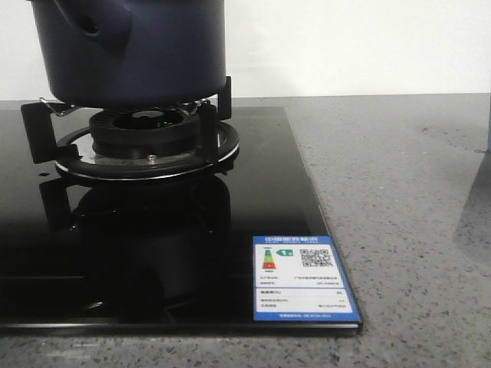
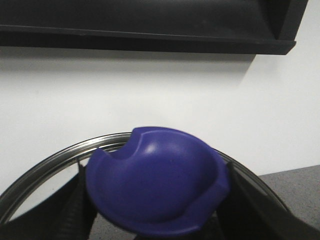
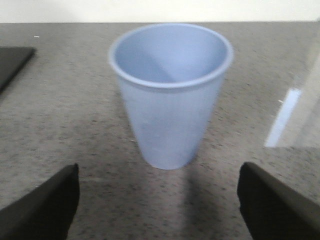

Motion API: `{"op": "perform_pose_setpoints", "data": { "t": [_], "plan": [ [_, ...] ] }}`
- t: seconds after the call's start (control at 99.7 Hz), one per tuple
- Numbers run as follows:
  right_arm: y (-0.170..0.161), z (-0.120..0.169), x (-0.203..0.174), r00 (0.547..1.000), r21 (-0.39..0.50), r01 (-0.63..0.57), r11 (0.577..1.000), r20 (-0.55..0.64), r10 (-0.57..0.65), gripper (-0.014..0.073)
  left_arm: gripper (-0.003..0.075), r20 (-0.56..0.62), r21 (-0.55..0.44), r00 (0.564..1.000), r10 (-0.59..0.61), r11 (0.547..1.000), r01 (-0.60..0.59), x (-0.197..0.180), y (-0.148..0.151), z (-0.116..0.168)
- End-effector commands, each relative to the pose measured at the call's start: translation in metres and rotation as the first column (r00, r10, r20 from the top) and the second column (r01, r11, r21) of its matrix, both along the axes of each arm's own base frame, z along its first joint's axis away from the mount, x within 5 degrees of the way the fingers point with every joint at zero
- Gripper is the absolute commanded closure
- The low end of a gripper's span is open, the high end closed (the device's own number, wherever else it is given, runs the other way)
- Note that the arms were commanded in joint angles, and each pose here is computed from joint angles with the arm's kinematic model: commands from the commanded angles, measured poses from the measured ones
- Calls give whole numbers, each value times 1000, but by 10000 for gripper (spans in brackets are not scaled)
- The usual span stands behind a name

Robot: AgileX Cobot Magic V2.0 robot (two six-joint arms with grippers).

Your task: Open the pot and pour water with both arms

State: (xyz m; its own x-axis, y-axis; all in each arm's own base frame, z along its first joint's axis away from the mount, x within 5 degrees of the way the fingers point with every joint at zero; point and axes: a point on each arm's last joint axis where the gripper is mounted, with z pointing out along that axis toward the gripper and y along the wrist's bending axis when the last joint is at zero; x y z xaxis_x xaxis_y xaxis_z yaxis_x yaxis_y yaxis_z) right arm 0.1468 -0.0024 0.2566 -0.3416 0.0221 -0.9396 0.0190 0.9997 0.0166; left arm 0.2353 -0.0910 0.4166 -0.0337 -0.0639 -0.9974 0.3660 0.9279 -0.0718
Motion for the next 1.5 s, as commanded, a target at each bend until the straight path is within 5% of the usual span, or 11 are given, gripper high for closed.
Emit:
{"op": "perform_pose_setpoints", "data": {
  "t": [0.0, 0.291, 0.933, 1.494],
  "plan": [
    [-4, 15, 6, 994, -16, 29, 999, 108, -27, 34, 361, 118, -62, 991, 57, 997, -50, -9, 9, 27],
    [-6, 20, 14, 980, -9, 49, 999, 196, -46, 34, 361, 120, -62, 991, 58, 997, -51, -9, 9, 27],
    [-7, 4, 35, 988, 3, 60, 998, 141, -60, -42, 361, 122, -64, 991, 62, 997, -54, -8, 10, 27],
    [-2, -7, 63, 973, -14, 53, 998, 227, -49, -42, 362, 127, -66, 990, 67, 996, -59, -8, 10, 28]
  ]
}}
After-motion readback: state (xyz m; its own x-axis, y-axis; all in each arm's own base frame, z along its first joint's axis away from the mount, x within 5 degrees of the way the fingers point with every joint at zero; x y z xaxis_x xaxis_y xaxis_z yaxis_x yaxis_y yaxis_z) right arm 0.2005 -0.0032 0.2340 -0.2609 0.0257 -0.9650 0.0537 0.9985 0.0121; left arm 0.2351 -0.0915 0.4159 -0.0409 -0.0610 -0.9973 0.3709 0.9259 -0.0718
